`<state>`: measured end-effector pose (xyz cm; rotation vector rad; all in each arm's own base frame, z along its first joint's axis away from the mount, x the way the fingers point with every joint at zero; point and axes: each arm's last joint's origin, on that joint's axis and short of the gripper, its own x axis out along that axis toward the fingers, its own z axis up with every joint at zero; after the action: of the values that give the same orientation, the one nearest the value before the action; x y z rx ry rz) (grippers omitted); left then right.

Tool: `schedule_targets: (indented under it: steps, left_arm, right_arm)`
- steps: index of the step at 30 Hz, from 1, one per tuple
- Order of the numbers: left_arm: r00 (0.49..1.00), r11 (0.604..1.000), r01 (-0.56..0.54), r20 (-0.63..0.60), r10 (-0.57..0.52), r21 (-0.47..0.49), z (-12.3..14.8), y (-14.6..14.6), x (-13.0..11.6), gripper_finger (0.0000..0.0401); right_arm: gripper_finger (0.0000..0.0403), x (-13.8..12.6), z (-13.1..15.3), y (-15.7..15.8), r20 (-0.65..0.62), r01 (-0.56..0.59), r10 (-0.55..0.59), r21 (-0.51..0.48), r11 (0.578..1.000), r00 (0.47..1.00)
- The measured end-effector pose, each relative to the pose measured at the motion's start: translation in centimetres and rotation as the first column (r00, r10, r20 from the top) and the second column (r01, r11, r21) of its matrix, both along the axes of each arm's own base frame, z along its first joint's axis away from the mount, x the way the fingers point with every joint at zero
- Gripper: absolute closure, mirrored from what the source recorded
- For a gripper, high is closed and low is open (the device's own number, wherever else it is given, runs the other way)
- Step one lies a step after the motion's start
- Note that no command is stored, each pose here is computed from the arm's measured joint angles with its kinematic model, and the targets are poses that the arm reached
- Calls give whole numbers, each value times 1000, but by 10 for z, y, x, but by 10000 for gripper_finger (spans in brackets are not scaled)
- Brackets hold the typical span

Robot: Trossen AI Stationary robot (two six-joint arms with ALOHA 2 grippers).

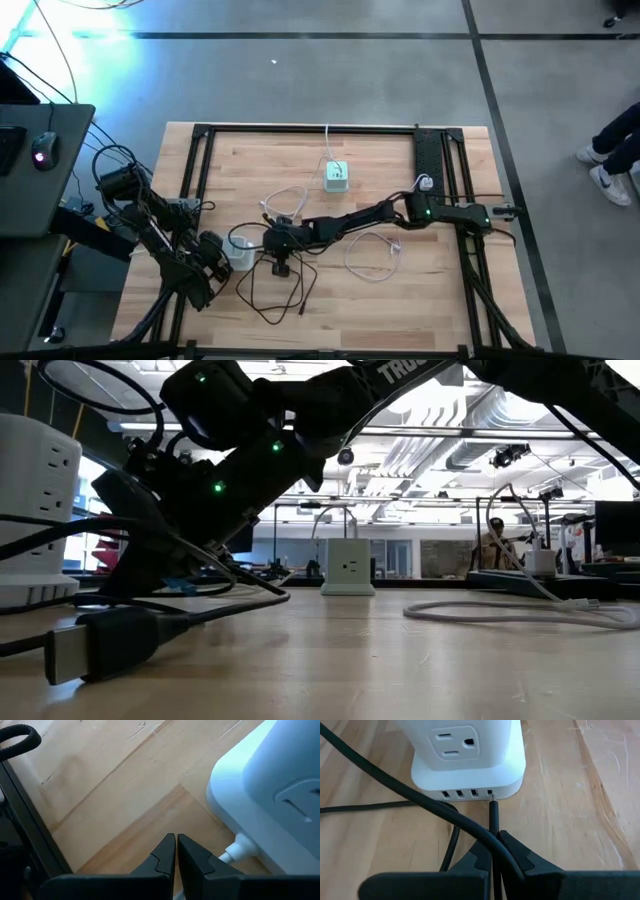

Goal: Insert USB
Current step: Insert the black USB cable into the left white outlet extension

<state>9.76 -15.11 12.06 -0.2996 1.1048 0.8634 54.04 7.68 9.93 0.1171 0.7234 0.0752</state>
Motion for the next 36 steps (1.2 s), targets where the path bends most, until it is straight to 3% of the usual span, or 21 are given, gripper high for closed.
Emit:
schedule_targets:
  steps: [9,20,36]
  left_arm:
    - [1000,1000,18,-3,-18,-11,0,-3,-5,401]
    - [1000,1000,19,5,-19,-9,0,-3,-4,401]
    - [1000,1000,26,12,-26,-5,0,-3,-4,401]
  right_arm:
    - [403,-21,-43,-10,114,19,-38,164,986,993]
    - [403,-12,-31,-5,76,23,-36,161,987,996]
    - [403,-12,-32,-2,125,-15,4,90,996,992]
